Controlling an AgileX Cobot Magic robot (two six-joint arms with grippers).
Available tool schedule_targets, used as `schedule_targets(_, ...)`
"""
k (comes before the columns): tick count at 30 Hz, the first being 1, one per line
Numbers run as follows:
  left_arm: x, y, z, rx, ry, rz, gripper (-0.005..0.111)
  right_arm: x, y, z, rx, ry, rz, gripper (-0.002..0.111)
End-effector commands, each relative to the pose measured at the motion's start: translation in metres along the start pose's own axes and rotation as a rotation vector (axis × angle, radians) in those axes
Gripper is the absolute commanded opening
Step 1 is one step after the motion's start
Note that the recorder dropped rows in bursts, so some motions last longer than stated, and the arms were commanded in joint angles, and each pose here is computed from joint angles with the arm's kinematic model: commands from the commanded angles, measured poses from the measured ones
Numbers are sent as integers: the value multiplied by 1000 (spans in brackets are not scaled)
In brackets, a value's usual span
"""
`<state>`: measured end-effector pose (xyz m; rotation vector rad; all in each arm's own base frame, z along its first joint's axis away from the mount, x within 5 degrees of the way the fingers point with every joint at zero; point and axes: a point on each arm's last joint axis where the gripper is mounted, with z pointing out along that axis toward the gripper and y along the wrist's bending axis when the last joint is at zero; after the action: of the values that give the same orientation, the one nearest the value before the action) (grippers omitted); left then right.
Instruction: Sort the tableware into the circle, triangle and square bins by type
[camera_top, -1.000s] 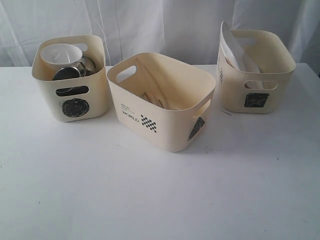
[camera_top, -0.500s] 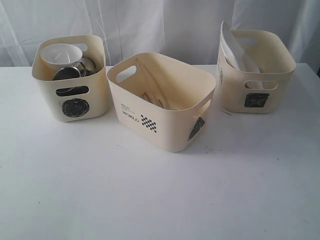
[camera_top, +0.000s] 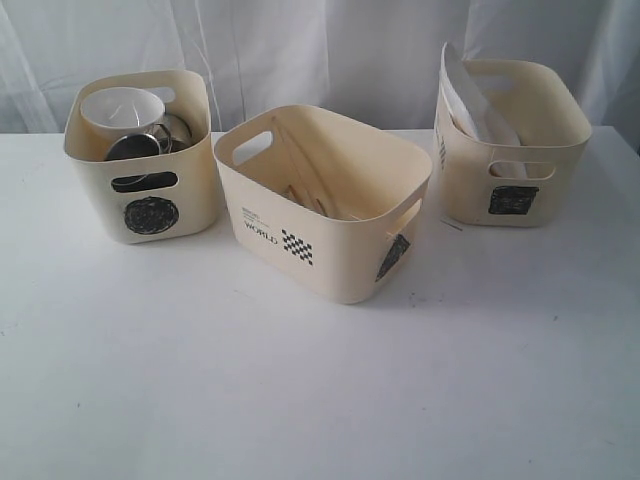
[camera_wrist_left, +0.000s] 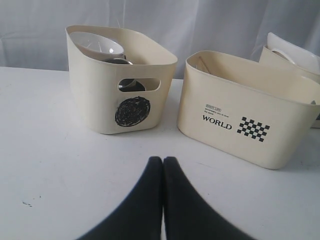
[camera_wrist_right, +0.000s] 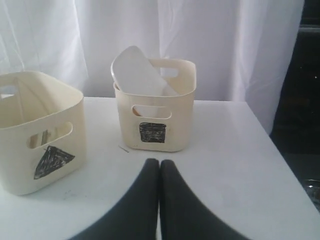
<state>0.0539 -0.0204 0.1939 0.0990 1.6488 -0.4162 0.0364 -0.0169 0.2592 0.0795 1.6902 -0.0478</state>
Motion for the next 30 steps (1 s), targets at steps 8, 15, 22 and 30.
schedule_targets(8, 2, 0, 0, 4, 4, -19, 0, 58, 18, 26, -151, -58, -87, 0)
schedule_targets(15, 2, 0, 0, 4, 4, -19, 0, 57, 19, 26, -154, -61, -83, 0)
schedule_targets(22, 2, 0, 0, 4, 4, -19, 0, 62, 23, 25, -208, -20, -184, 0)
schedule_targets(30, 2, 0, 0, 4, 4, -19, 0, 62, 25, 25, -225, -25, -223, 0)
